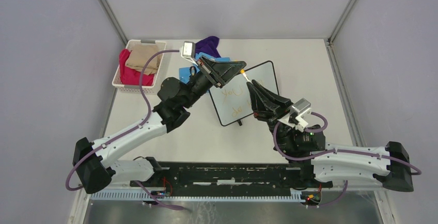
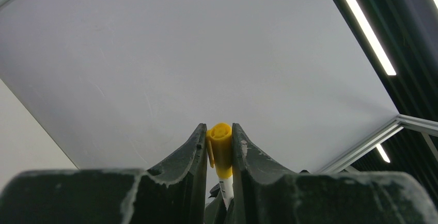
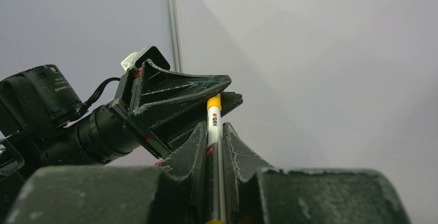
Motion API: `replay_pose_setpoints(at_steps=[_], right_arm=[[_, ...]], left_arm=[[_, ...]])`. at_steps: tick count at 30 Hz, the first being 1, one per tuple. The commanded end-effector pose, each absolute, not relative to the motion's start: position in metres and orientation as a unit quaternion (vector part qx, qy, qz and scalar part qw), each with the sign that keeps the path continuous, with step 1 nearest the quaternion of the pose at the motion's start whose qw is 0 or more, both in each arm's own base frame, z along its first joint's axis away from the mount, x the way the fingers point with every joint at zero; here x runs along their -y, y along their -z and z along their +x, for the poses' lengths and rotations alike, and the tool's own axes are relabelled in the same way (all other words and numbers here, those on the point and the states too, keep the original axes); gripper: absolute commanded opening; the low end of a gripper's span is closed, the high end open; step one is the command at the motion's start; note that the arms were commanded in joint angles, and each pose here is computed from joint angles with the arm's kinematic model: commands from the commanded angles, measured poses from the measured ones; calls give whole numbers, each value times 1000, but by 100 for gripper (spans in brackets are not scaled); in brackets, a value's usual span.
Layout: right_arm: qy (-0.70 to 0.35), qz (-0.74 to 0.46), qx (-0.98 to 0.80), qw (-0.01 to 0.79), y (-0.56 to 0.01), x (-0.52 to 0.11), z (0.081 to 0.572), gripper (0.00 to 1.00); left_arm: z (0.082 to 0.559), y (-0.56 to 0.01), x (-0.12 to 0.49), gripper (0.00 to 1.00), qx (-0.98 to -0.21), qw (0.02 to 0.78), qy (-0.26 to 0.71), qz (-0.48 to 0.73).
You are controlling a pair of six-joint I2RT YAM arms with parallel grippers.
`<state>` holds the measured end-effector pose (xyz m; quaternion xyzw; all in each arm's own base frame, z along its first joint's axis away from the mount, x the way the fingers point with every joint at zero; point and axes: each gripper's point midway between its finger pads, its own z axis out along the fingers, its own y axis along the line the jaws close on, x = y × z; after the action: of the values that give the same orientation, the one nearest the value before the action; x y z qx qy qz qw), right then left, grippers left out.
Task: Write a sentence on the whiteboard
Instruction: Close the whiteboard marker at the center of the board.
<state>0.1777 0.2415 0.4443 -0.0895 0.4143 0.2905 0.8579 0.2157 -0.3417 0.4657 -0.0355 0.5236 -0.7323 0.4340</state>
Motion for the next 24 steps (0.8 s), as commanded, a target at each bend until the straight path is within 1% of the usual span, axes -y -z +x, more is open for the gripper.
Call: replay_pose_setpoints(at_steps=[1, 12, 24], right_arm=[[-272, -70, -421, 862, -455, -236, 188, 0], [-266, -68, -423, 863, -454, -236, 191, 0], [-293, -43, -434, 851, -457, -237, 198, 0]], left_arm=[[168, -461, 360, 2, -525, 378, 761, 37], [155, -450, 373, 2, -536, 357, 763, 51], [139, -447, 380, 2, -530, 356, 765, 84]])
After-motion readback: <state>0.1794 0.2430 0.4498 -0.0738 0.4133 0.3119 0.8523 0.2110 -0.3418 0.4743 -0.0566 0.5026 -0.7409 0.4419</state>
